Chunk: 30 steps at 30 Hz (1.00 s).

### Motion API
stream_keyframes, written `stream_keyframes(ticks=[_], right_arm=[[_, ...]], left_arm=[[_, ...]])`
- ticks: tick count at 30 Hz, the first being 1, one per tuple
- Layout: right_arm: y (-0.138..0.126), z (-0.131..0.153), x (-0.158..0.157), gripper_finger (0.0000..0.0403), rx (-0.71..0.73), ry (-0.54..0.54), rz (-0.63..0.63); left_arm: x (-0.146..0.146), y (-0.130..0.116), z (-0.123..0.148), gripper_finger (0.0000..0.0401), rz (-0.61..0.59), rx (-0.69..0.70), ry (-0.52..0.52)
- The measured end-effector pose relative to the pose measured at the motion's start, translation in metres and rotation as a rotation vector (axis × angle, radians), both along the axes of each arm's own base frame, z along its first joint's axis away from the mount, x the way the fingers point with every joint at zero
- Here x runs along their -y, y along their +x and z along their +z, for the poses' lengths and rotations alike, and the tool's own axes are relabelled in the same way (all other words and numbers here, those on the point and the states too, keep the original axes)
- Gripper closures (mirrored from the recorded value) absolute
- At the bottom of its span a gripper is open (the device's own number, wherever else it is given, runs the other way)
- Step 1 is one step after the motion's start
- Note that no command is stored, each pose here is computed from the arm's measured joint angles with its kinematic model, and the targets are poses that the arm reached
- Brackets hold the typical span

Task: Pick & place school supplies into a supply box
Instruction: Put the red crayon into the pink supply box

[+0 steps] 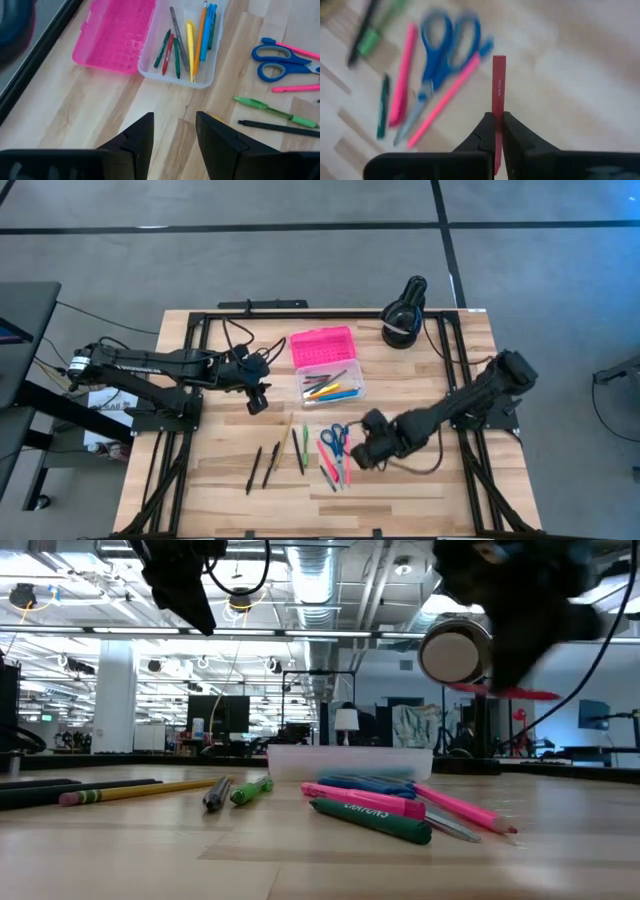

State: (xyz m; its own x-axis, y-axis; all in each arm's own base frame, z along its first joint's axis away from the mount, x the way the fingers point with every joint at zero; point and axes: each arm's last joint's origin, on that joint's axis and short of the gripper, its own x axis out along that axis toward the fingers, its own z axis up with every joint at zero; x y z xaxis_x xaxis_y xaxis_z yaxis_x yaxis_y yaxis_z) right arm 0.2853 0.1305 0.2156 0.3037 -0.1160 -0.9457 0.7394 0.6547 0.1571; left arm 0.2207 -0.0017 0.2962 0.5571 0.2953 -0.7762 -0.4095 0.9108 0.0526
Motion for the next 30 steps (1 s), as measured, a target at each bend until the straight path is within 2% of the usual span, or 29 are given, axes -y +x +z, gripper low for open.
stream_keyframes(ticks=[5, 9, 12, 18, 26, 30], right_arm=[[0.015, 0.013, 0.045, 0.0402, 0.03, -0.133, 0.161], [0.035, 0.011, 0.085, 0.0403, 0.054, -0.19, 0.332], [0.05, 0.005, 0.113, 0.0403, 0.077, -0.231, 0.449], [0.066, -0.017, 0.161, 0.0402, 0.066, -0.262, 0.591], [0.078, -0.044, 0.177, 0.0401, 0.002, -0.307, 0.785], [0.088, -0.033, 0.177, 0.0401, 0.044, -0.366, 0.829]], left_arm=[[0.0, 0.002, 0.001, 0.026, 0.008, 0.027, -0.005], [0.0, 0.004, 0.003, 0.026, 0.034, 0.061, -0.027], [0.0, 0.004, 0.003, 0.026, 0.057, 0.081, -0.046], [0.005, 0.008, 0.006, 0.026, 0.083, 0.147, -0.095], [0.017, 0.009, 0.009, 0.026, 0.13, 0.212, -0.087], [0.022, 0.008, 0.009, 0.026, 0.159, 0.233, -0.077]])
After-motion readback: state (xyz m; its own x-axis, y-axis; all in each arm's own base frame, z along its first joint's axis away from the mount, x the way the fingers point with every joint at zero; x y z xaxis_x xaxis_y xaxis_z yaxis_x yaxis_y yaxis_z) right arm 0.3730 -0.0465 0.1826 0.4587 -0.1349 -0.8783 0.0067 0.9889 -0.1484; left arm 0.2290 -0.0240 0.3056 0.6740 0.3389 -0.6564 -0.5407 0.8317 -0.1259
